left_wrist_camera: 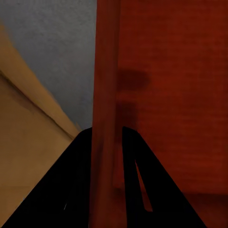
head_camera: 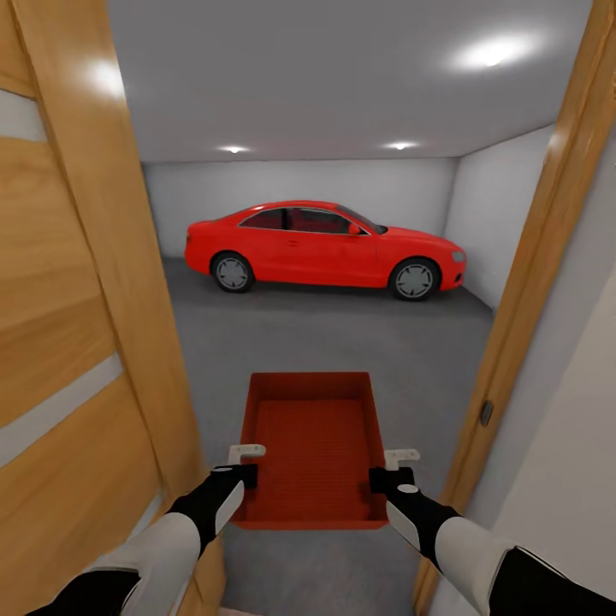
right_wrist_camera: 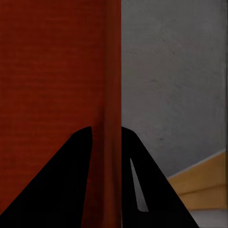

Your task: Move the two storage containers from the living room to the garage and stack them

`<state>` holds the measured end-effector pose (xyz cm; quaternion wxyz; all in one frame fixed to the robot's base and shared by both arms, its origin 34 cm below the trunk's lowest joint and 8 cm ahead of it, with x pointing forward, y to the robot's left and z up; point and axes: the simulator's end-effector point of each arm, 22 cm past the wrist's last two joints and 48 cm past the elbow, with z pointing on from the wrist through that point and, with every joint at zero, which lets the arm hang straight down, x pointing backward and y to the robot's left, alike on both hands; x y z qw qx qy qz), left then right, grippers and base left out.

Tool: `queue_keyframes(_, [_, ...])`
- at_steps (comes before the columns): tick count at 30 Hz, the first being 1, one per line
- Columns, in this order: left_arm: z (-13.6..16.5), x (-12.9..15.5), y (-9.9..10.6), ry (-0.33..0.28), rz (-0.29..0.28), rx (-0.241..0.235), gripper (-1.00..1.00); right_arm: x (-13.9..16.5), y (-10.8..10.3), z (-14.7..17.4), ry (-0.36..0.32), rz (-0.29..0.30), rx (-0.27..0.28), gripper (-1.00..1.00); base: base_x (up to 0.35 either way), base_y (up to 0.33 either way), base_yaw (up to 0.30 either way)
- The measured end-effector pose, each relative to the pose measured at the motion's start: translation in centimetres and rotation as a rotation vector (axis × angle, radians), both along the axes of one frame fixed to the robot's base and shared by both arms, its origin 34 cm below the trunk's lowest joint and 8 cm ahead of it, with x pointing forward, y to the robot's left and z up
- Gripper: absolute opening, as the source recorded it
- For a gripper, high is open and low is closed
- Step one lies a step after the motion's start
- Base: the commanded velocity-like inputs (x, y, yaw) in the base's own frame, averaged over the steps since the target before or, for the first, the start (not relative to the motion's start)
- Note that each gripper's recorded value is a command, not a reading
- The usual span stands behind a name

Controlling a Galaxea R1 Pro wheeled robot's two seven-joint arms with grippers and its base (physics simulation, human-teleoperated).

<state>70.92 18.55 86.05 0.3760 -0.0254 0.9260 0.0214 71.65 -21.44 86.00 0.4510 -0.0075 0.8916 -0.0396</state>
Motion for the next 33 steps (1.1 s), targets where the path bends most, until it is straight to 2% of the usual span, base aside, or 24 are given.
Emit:
queue_keyframes(16, [0.01,0.01,-0.03,-0.001,0.0,0.0,-1.0,0.03,-0.02,0.03,0.0,0.001,0.0,-1.0,0.15,0.125,-0.242])
queue_keyframes(23, [0.02,0.03,0.0,-0.001,0.0,0.0,-1.0,0.04,0.0,0.03,-0.001,0.001,0.0,-1.0,0.122,0.098,-0.043])
queue_keyframes(33, [0.1,0.1,-0.06,-0.003,0.0,0.0,-1.0,0.13,-0.05,0.11,-0.003,0.001,0.0,-1.0,0.009,0.008,-0.002])
